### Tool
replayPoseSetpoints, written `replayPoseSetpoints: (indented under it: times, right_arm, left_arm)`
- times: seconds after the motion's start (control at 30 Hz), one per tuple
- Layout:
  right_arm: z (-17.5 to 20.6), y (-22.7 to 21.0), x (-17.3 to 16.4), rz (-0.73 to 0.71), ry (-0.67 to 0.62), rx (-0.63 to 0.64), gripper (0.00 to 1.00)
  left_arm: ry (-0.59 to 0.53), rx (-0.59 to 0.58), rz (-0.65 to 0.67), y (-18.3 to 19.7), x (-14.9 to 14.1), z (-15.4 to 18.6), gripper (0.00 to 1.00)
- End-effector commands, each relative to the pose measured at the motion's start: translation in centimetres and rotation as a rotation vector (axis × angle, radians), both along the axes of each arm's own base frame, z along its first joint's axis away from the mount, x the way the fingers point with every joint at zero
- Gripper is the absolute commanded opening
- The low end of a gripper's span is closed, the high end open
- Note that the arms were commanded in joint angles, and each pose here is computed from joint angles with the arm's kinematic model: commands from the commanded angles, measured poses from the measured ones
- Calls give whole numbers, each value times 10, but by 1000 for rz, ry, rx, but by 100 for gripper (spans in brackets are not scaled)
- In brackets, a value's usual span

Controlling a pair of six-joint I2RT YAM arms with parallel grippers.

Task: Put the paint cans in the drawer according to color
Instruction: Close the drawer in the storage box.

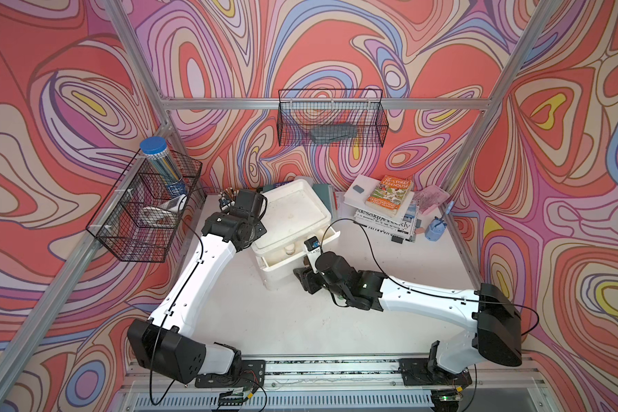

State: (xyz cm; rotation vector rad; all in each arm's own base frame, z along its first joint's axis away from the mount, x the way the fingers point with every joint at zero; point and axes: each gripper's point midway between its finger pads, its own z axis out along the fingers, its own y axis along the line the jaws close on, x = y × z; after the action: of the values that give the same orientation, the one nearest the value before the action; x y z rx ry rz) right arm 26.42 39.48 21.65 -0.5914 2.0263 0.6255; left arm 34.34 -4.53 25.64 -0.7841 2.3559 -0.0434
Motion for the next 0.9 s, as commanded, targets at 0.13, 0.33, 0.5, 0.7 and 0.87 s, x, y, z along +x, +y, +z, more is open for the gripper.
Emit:
replayPoseSetpoints:
  times: [0.13,0.33,0.5,0.7,0.87]
  right_arm:
    - [37,17,14,-20,-71,143,59]
    - [25,25,27,-54,-91,115,59]
    - [25,37,36,-58,-116,117,59]
    - [21,47,50,-74,-131,114,60]
    - [22,40,43,-62,-123,117,63]
  left_arm:
    - [78,-113,13,-22,-8,-31,14]
    - [79,-116,15,-22,-10,-32,13]
    - [74,-118,19,-21,-12,-30,13]
    - [70,-128,43,-19,-15,-32,12]
    - [61,-148,83,-18,-17,-32,11]
